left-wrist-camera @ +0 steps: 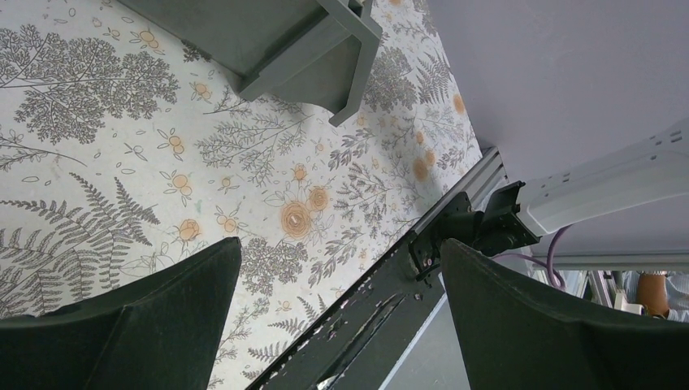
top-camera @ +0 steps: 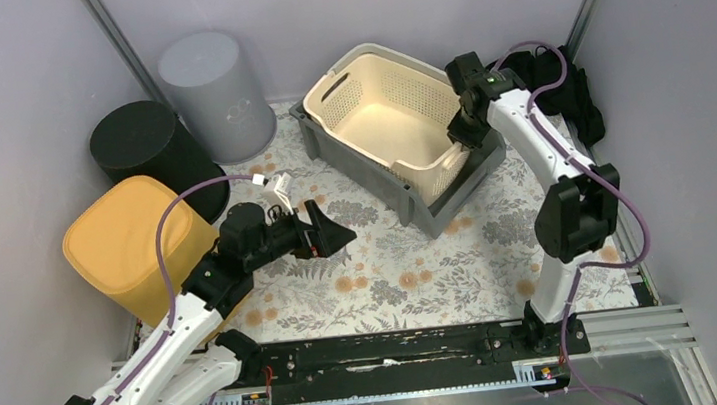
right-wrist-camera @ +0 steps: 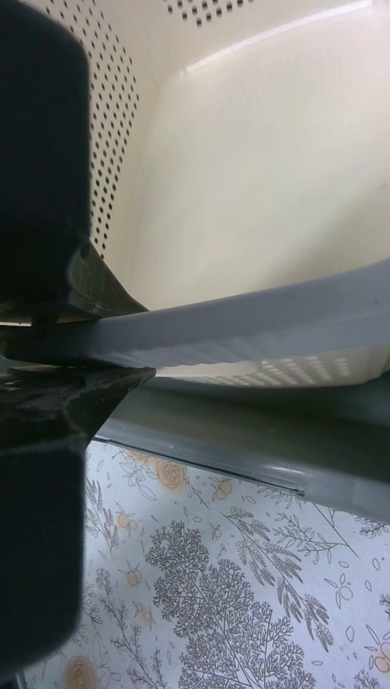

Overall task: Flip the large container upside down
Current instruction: Pick up the container from the container.

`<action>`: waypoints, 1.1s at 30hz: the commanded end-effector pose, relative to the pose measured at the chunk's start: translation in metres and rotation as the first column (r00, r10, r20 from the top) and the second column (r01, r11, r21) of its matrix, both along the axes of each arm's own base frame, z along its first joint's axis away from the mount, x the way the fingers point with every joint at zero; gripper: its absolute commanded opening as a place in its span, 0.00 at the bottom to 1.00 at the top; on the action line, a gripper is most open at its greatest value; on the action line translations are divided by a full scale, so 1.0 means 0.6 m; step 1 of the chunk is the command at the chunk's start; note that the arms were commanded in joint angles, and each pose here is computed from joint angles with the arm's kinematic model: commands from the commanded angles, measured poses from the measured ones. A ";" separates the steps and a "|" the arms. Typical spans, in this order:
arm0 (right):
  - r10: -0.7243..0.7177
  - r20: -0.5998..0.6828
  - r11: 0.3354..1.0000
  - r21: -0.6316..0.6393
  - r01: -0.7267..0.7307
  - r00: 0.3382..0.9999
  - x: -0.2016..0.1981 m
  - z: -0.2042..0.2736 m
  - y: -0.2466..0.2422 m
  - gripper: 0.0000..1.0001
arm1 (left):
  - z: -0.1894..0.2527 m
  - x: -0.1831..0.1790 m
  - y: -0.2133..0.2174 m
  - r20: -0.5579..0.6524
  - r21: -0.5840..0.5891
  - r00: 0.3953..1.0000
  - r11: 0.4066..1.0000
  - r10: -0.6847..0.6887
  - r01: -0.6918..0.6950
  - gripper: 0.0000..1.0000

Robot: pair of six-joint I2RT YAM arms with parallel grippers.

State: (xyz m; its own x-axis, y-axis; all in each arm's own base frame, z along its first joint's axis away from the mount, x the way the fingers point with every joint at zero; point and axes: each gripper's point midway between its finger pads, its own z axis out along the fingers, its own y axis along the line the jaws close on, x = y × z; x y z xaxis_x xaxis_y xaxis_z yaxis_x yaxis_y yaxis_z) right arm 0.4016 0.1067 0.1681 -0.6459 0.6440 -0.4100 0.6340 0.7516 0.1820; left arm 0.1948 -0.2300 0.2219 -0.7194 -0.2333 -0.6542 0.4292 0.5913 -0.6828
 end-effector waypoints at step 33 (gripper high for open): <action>-0.068 0.780 0.933 0.271 -0.237 0.622 -0.105 0.499 -0.012 0.00 | -0.039 0.102 -0.031 -0.035 0.047 0.994 0.993 0.107 -0.105 1.00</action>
State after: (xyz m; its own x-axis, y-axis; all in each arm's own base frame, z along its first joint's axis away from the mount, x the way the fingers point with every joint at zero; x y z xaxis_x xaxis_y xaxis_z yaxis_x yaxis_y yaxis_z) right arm 0.3466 0.0950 0.3532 -0.4402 0.7174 -0.5399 0.3638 0.6923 0.6232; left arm 0.2289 -0.2408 0.1883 -0.7673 -0.2204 -0.6022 0.3269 0.6735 -0.6630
